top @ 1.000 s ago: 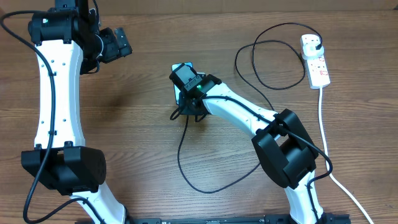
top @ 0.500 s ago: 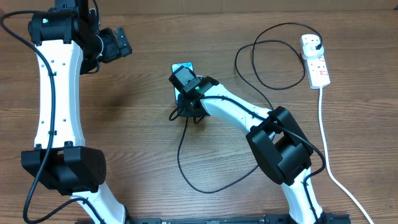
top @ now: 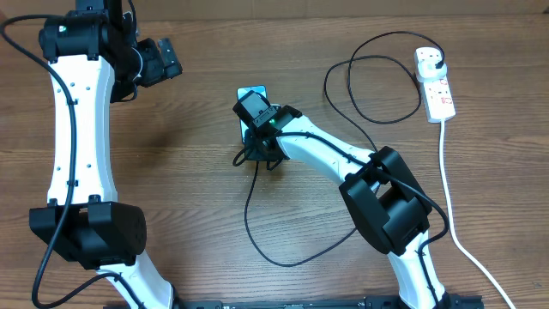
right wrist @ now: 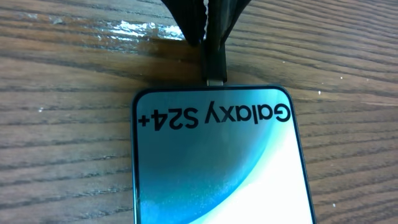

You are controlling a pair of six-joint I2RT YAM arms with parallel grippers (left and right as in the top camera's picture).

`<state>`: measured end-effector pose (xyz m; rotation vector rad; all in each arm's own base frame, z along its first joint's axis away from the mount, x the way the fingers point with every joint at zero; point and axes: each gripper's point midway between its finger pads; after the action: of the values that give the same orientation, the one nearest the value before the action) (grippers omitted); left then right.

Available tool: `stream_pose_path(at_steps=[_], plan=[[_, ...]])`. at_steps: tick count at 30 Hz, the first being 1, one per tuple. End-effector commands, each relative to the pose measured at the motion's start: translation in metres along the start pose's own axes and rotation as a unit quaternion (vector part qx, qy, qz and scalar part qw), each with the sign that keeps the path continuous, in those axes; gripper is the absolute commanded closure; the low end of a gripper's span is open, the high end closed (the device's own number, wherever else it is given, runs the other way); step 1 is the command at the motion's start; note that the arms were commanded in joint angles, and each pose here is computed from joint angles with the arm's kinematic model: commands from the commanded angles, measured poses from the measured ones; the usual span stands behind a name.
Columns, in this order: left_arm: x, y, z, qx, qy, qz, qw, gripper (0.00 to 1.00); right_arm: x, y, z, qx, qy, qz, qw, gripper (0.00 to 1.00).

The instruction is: Plug charger to phone and switch on socket

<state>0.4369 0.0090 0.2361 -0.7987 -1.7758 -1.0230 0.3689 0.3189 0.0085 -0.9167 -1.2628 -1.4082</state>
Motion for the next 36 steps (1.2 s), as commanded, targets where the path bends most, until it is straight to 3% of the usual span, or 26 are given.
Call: stream_pose_path(at_steps=[1,7,14,24,34,36], plan=[[-0.006,-0.001,0.001,0.0,0.01,0.004,1.0,0.0,-0.017,-0.006,-0.009,-0.002,-0.021,0.006,1.0,0.96],[-0.006,-0.001,0.001,0.0,0.01,0.004,1.0,0.0,-0.008,-0.002,-0.009,0.0,-0.027,0.004,1.0,0.96],[-0.006,-0.001,0.001,0.0,0.01,0.004,1.0,0.0,0.037,0.018,-0.009,-0.002,-0.039,-0.021,0.999,0.96],[-0.006,-0.001,0.001,0.0,0.01,0.004,1.0,0.0,0.038,-0.01,0.034,0.004,0.077,0.053,0.996,0.89],[-0.006,-0.001,0.001,0.0,0.01,0.004,1.0,0.0,0.008,-0.014,0.009,-0.017,-0.006,0.031,0.999,0.87],[-0.006,-0.001,0.001,0.0,0.01,0.004,1.0,0.0,0.004,-0.016,0.007,-0.016,-0.011,0.033,0.999,0.82]])
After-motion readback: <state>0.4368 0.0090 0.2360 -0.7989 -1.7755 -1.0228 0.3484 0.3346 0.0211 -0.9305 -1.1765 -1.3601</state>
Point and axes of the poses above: each gripper's point midway between its finger pads, its own x axis back along the fingers, its own z axis along the line the jaws close on, y = z × x, and after that the axes turned 4 degrees about x, right-handed
